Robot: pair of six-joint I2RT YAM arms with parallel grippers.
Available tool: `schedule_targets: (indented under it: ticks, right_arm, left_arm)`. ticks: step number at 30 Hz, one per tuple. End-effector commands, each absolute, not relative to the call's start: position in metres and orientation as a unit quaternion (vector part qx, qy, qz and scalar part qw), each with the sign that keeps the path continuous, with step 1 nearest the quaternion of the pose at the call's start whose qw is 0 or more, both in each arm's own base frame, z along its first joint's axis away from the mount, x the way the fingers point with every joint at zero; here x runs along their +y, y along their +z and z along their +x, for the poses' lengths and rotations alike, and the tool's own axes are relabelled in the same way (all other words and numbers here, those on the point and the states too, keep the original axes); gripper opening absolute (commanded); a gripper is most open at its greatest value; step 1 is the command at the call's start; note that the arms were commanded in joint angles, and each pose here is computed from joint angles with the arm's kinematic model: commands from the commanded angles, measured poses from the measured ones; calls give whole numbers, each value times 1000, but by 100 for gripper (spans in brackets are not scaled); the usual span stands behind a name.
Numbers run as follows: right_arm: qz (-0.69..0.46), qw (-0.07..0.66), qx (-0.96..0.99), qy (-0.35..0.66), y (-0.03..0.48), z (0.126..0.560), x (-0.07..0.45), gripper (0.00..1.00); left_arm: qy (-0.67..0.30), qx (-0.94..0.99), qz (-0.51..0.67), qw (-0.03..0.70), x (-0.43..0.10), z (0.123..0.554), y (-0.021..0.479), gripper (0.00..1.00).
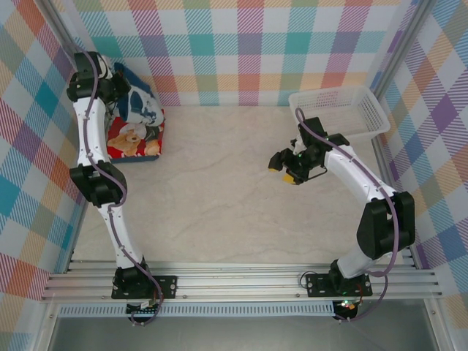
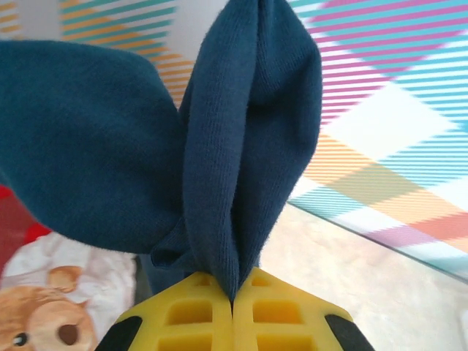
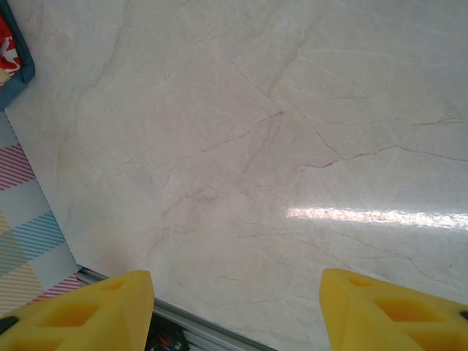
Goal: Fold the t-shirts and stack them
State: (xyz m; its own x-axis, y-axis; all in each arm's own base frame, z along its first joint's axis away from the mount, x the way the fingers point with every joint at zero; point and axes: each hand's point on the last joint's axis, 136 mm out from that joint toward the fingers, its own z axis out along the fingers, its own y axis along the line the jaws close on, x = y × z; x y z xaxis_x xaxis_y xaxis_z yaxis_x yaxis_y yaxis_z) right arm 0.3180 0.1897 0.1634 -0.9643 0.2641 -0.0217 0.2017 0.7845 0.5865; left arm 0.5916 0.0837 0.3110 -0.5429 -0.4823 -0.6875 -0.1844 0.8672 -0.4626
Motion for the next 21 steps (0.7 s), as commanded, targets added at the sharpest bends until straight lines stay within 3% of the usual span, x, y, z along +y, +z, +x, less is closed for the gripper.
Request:
schedule_targets:
  ticks: [1,5,12,15,21]
  right_arm:
    - [129,53,941,308,163,323,190,62]
    - [131,50,941,309,162,323,191,62]
    - [133,44,940,311,160,323,192,62]
    - [134,40,939,314,159,322,193,61]
    - [134,41,942,306,158,318,190,62]
  left_arm:
    - [-231,844,-166,456,62,576,356,0]
    - [-207,860,-173,433,71,570,338,0]
    - [-133,915,-227,305,114,560,219,0]
    - [-125,925,-271,237,137,560,148,7]
    - [-7,921,-307,239,177,549,147,9]
